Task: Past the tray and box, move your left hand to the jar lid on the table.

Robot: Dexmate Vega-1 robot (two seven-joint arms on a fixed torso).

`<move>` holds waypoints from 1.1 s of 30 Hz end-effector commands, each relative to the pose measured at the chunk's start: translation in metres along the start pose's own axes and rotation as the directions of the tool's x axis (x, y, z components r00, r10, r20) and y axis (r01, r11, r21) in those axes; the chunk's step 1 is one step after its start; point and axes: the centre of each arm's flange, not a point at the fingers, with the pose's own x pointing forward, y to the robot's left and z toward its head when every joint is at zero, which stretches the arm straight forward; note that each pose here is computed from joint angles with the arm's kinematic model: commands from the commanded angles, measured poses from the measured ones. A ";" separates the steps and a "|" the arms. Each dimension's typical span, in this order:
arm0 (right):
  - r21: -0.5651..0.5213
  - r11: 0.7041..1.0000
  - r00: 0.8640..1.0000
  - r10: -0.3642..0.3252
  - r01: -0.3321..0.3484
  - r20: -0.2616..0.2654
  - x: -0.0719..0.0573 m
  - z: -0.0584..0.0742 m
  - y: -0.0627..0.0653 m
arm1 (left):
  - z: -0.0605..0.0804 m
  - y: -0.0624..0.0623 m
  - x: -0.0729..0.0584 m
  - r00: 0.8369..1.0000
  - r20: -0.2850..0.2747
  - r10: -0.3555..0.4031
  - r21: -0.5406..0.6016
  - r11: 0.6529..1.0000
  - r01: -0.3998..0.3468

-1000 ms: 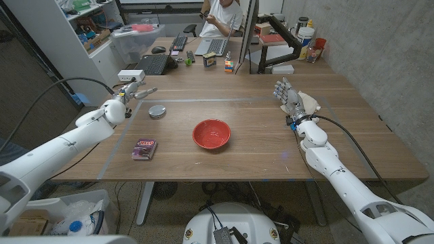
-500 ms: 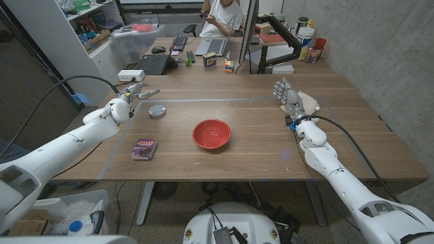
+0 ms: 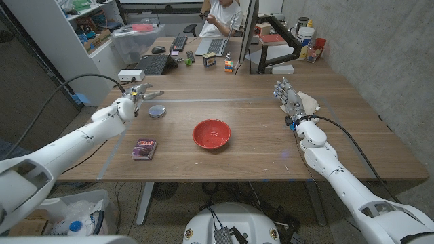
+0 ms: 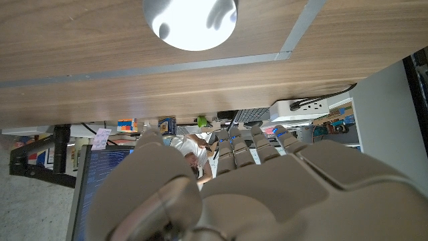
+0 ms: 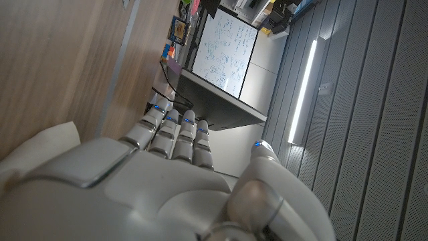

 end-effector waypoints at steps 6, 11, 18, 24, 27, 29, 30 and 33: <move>0.004 1.000 1.000 0.020 -0.020 0.011 0.015 0.001 -0.003 | 0.005 -0.020 0.007 0.999 -0.026 -0.028 -0.020 0.999 0.028; 0.007 0.999 0.999 0.032 -0.032 0.014 0.020 0.001 -0.002 | 0.006 -0.026 0.004 0.999 -0.029 -0.036 -0.023 0.999 0.036; 0.014 0.999 0.999 0.039 -0.039 0.018 0.020 0.000 -0.001 | 0.008 -0.030 0.001 0.999 -0.026 -0.043 -0.021 0.999 0.042; 0.006 0.999 0.999 0.045 -0.045 0.022 0.021 0.002 -0.001 | 0.010 -0.033 0.000 0.999 -0.019 -0.045 -0.023 0.999 0.044; 0.003 0.999 0.999 0.046 -0.046 0.024 0.023 0.004 -0.001 | 0.009 -0.033 0.002 0.999 -0.021 -0.044 -0.022 0.999 0.043; 0.002 0.999 0.999 0.045 -0.045 0.026 0.025 0.005 -0.002 | 0.009 -0.032 0.003 0.999 -0.022 -0.042 -0.024 0.999 0.042; 0.000 0.999 0.999 0.045 -0.045 0.026 0.026 0.005 -0.002 | 0.009 -0.032 0.004 0.999 -0.023 -0.041 -0.026 0.999 0.041; -0.002 0.999 0.999 0.044 -0.044 0.027 0.028 0.006 -0.003 | 0.009 -0.030 0.007 0.999 -0.022 -0.037 -0.028 0.999 0.037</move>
